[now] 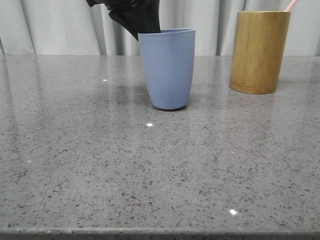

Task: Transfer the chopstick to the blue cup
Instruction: 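Slide the blue cup with the left gripper toward the bamboo cup, then release the blue cup and lift the left gripper away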

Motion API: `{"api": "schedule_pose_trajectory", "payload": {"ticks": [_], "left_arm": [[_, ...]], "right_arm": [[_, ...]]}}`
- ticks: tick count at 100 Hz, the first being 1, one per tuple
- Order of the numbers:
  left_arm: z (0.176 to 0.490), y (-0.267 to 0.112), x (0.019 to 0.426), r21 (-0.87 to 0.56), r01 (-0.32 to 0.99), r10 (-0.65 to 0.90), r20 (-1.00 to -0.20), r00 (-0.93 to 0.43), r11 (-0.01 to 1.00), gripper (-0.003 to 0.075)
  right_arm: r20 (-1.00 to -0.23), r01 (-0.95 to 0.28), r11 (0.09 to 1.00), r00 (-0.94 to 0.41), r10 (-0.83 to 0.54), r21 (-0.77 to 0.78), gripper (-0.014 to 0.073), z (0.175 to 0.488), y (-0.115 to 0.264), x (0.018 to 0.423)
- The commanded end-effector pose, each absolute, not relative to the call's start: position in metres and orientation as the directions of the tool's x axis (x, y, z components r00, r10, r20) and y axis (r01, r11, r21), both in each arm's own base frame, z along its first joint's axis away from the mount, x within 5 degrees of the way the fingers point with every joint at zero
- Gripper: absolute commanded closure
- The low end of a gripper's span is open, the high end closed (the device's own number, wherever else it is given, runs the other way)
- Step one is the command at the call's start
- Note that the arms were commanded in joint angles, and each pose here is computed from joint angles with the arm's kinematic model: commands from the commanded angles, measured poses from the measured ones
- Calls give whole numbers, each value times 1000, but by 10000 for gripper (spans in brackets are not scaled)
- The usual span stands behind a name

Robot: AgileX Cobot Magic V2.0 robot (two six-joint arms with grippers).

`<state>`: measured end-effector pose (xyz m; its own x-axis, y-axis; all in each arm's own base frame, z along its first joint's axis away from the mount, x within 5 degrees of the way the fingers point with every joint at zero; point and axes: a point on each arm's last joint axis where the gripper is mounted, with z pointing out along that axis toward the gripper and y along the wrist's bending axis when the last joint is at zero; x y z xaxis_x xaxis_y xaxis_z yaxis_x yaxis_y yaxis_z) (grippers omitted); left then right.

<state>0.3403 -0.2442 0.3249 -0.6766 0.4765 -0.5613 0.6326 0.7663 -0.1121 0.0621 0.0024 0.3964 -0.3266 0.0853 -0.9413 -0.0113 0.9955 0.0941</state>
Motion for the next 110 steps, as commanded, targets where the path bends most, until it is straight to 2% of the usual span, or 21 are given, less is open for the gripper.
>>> {"api": "schedule_pose_trajectory", "payload": {"ticks": [1,9,29,41,80,110], "left_arm": [[359,-244,334,-110,643,426,-664,-615,758,714],[359,-244,334,-110,643,426,-664,-615,758,659],[359,-244,334,-110,643,426,-664,-615,758,381],[363,-244,333,-115,644,420,-671,-612,756,276],[386,-237,327,-144,626,383,-680,-626,767,265],[431,-207,305,-117,595,306,-770,-560,795,267]], "right_arm": [[-968,-23,996,-238,80,88,-59,411,3,65],[-968,-23,996,-238,80,88,-59,411,3,65],[-968,-23,996,-238,80,88,-59,411,3,65],[-968,-23,996,-238,80,88,-59,411,3,65],[-965,-22,996,-250,79,88,-59,410,3,65],[-965,-22,996,-252,79,88,-59,410,2,65]]}}
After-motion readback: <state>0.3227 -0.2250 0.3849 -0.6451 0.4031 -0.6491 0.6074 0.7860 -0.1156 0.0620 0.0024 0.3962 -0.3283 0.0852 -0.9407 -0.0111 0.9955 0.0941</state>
